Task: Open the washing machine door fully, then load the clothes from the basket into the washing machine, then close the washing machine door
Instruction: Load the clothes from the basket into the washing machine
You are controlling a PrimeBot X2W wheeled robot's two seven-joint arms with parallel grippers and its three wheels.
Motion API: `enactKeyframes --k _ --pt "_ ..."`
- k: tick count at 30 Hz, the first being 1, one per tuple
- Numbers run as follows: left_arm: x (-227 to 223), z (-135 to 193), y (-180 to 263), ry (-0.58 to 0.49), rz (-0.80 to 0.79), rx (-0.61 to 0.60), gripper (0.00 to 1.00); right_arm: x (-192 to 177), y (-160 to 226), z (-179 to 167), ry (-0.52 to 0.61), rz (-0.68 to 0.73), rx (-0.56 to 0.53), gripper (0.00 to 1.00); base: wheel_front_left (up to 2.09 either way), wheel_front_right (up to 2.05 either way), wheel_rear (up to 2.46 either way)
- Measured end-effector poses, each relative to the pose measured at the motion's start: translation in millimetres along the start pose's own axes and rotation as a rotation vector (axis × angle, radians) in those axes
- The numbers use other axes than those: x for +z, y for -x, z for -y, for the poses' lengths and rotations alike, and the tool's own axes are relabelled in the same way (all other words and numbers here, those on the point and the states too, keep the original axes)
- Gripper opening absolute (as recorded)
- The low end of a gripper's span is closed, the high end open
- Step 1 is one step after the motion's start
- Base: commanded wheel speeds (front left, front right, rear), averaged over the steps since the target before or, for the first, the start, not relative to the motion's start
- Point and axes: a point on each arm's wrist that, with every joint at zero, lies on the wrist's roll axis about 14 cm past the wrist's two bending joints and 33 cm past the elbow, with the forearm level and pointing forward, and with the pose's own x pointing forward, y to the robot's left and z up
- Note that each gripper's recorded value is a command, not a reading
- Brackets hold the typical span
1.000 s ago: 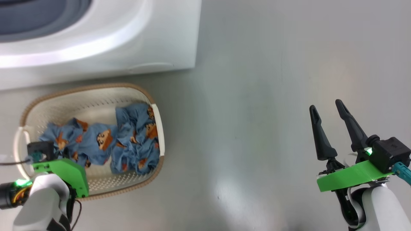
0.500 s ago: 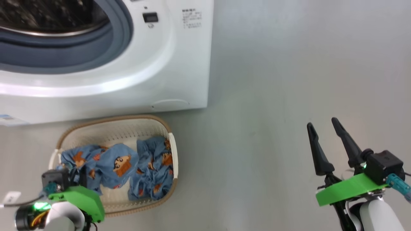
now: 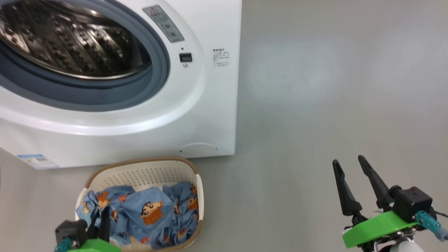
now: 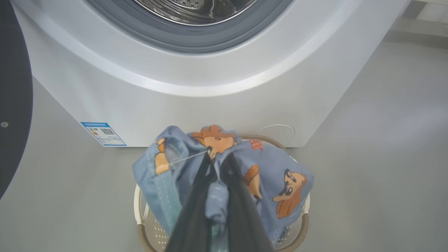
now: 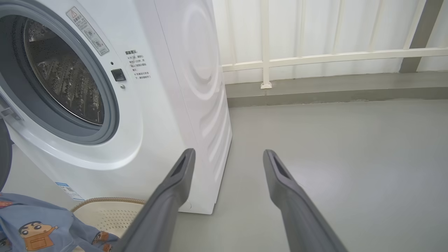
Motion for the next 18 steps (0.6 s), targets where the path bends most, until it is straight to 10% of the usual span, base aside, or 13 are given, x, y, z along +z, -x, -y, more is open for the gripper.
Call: enactKeyframes --k 18 --pt "37.2 -6.1 43.2 0.087 0.167 0.002 0.00 19.5 20.5 -16.7 -0.056 0.057 0.015 1.00 0.00 0.00 0.00"
